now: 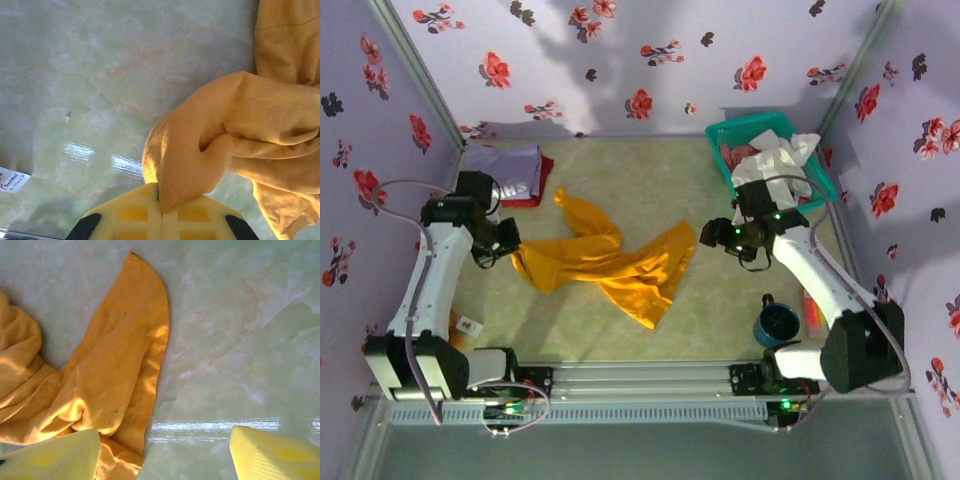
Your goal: Fold and stack the t-shirts
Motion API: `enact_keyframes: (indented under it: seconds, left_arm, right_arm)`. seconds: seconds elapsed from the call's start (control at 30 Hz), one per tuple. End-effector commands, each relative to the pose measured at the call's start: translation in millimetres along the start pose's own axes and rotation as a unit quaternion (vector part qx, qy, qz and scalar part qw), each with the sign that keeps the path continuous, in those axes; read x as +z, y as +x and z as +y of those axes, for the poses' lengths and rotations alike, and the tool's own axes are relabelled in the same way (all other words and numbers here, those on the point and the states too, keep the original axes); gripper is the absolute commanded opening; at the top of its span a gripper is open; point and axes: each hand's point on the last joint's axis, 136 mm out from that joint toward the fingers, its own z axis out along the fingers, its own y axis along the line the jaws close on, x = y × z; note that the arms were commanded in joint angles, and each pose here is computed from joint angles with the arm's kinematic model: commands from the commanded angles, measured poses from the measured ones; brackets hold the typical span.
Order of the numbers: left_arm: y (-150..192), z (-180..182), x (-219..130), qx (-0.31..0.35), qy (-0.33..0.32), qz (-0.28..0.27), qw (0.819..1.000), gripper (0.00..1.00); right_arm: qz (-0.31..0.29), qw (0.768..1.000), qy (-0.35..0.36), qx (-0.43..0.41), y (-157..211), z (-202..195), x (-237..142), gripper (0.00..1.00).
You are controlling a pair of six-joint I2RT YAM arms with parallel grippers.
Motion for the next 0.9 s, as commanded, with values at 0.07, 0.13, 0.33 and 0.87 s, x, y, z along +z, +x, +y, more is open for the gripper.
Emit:
enact_keyframes:
  seconds: [0.07, 0.13, 0.33, 0.87]
  left_arm:
    - [0.2, 1.1, 13.4, -0.004, 0.031, 0.017, 0.999, 0.0]
    - [1.9, -4.6, 17.9, -0.008, 0.049, 0.022, 0.999, 0.0]
    - [4.3, -9.5, 23.5, -0.015, 0.066, 0.028, 0.997, 0.0]
    - [-1.7, -14.4, 22.5, -0.011, 0.075, 0.023, 0.997, 0.0]
  right_arm:
    - [0.005, 1.0, 0.004, -0.03, -32.6, 24.2, 23.9, 0.6]
    - [0.021, 0.999, 0.022, -0.043, -43.2, 27.0, 38.0, 0.55]
    - [0.04, 0.995, 0.056, -0.067, -75.8, 34.7, 84.2, 0.5]
    - [0.057, 0.984, 0.122, -0.116, -82.1, 39.5, 152.6, 0.4]
